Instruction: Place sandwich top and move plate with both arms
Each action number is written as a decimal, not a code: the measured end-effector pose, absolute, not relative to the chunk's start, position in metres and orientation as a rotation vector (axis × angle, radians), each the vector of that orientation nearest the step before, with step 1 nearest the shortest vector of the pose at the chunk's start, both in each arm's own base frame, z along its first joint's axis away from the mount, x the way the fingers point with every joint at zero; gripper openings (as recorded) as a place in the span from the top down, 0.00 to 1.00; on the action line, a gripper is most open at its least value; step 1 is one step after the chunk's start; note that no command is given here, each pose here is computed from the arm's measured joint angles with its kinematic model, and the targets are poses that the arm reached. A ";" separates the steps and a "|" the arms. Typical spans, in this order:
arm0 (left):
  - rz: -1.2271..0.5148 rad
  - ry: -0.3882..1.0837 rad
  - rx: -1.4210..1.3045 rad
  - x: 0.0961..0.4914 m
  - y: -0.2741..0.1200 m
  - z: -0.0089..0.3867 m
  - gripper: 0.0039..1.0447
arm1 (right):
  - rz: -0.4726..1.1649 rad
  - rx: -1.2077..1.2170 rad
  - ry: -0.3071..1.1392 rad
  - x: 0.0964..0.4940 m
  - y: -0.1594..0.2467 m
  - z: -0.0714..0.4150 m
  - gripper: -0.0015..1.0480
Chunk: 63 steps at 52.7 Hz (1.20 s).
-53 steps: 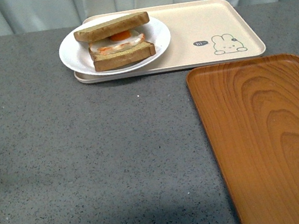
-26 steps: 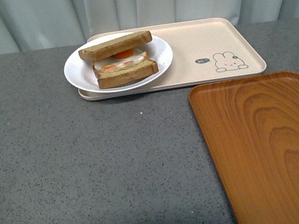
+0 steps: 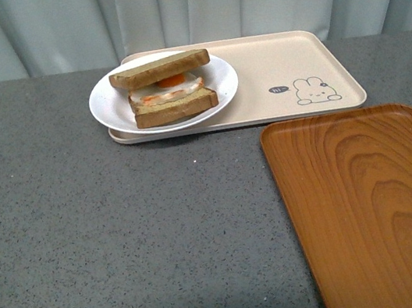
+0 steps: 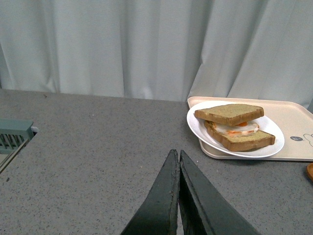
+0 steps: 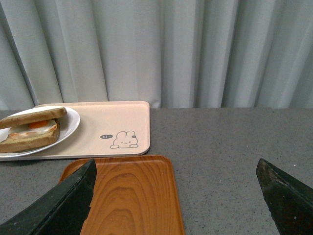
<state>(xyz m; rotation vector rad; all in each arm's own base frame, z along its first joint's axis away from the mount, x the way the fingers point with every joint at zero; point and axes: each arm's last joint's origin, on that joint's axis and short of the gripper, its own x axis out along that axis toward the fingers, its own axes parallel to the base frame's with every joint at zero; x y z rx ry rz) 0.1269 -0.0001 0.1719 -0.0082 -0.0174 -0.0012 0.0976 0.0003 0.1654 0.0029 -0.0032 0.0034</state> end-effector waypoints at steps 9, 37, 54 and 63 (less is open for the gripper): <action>-0.001 -0.021 -0.008 0.120 0.000 0.173 0.96 | 0.003 0.003 -0.003 0.098 0.000 0.165 0.09; -0.001 -0.022 -0.008 0.109 0.000 0.173 0.96 | 0.003 0.002 -0.003 0.098 0.000 0.165 0.09; -0.001 -0.015 -0.008 0.097 0.000 0.169 0.96 | 0.003 0.002 -0.003 0.098 0.000 0.165 0.09; -0.001 -0.015 -0.008 0.097 0.000 0.169 0.96 | 0.003 0.002 -0.003 0.098 0.000 0.165 0.09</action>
